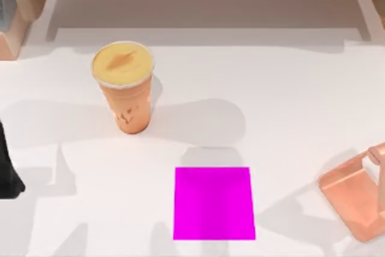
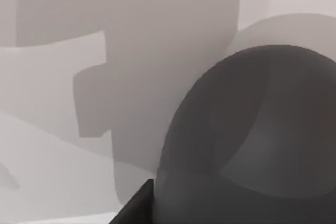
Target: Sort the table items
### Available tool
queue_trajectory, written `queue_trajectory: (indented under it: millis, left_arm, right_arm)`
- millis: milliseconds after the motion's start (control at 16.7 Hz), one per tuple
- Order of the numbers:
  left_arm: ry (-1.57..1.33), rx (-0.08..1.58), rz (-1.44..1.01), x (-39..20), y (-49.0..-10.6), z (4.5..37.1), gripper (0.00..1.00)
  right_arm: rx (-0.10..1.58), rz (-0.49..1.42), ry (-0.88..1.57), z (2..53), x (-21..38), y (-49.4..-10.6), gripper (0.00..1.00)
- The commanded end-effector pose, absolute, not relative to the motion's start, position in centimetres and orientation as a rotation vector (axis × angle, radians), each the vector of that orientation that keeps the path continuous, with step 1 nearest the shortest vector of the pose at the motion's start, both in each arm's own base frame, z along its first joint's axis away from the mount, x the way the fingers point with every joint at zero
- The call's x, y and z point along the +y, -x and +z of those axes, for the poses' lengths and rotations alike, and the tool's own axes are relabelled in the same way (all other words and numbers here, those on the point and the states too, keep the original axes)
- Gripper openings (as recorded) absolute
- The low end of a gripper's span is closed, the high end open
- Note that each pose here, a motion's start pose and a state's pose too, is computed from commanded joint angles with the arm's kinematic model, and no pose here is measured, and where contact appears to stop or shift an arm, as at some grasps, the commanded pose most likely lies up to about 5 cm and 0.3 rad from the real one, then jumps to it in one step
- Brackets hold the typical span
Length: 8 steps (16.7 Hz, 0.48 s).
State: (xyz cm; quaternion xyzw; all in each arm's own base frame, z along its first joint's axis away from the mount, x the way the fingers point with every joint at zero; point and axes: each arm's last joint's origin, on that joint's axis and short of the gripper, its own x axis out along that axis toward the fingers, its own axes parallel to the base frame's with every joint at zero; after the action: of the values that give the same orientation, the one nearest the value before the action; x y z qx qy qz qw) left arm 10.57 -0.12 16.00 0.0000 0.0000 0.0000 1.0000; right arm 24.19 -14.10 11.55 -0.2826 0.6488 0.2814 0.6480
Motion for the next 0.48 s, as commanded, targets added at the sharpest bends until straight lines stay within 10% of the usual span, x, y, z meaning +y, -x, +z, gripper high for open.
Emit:
queue_trajectory:
  millis: [480]
  left_arm:
    - [0.0, 0.0, 0.0, -0.1, -10.6, 16.0, 1.0]
  right_arm:
    - [1.488, 0.659, 0.632, 18.5, -14.3, -24.4, 0.0]
